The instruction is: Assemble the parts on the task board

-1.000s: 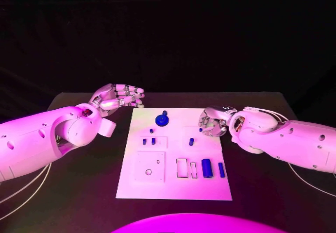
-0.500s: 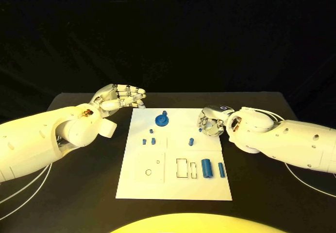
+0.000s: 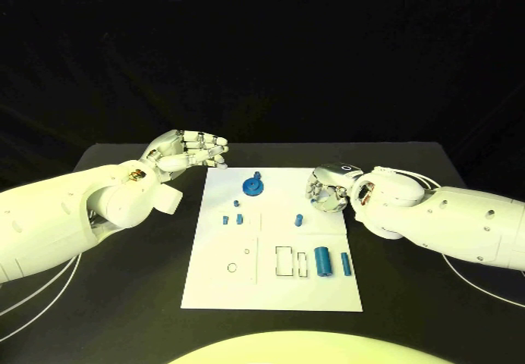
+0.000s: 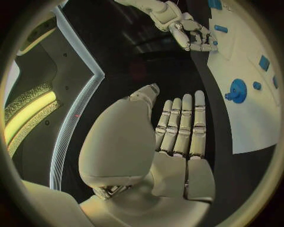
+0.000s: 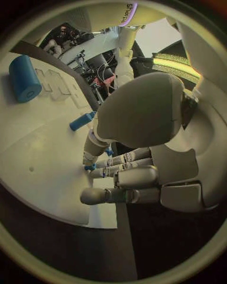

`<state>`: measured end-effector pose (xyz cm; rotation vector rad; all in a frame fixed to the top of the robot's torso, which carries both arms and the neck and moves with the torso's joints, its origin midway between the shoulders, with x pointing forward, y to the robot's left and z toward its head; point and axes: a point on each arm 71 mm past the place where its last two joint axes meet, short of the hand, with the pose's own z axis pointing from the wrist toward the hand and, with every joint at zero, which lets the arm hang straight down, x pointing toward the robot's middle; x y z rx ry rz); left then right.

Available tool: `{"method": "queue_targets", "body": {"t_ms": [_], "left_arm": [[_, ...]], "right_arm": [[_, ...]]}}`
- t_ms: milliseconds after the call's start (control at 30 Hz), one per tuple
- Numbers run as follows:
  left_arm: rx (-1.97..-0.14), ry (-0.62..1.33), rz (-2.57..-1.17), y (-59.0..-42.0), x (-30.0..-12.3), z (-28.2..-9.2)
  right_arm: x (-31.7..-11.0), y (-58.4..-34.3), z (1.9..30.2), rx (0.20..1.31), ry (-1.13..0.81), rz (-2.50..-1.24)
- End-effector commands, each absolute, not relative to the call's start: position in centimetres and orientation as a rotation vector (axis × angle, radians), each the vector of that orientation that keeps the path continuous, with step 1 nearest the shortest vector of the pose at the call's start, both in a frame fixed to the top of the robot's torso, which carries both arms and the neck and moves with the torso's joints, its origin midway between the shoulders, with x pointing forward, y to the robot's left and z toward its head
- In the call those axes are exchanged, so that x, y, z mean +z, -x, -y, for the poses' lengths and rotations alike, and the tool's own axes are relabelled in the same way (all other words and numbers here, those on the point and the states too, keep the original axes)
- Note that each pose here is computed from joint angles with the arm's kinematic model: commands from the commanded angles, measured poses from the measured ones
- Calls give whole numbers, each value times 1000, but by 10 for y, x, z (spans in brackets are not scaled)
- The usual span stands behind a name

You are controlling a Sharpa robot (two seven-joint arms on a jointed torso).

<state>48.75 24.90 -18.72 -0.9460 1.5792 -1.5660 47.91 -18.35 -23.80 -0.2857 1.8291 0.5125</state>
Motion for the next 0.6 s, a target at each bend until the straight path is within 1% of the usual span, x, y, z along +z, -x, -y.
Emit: {"method": "queue_targets", "body": {"t_ms": [33,300,600], "left_arm": [[-1587,924,-1588,-487,-186,-246],[-1581,917,-1597,-487,-186,-247],[-1571,893,-1613,-486,-186,-246]], "right_arm": [[-248,-472,180,513,325,-1882],[-248,-472,179,498,334,-1874],[-253,-472,177,433,385,-1881]]}}
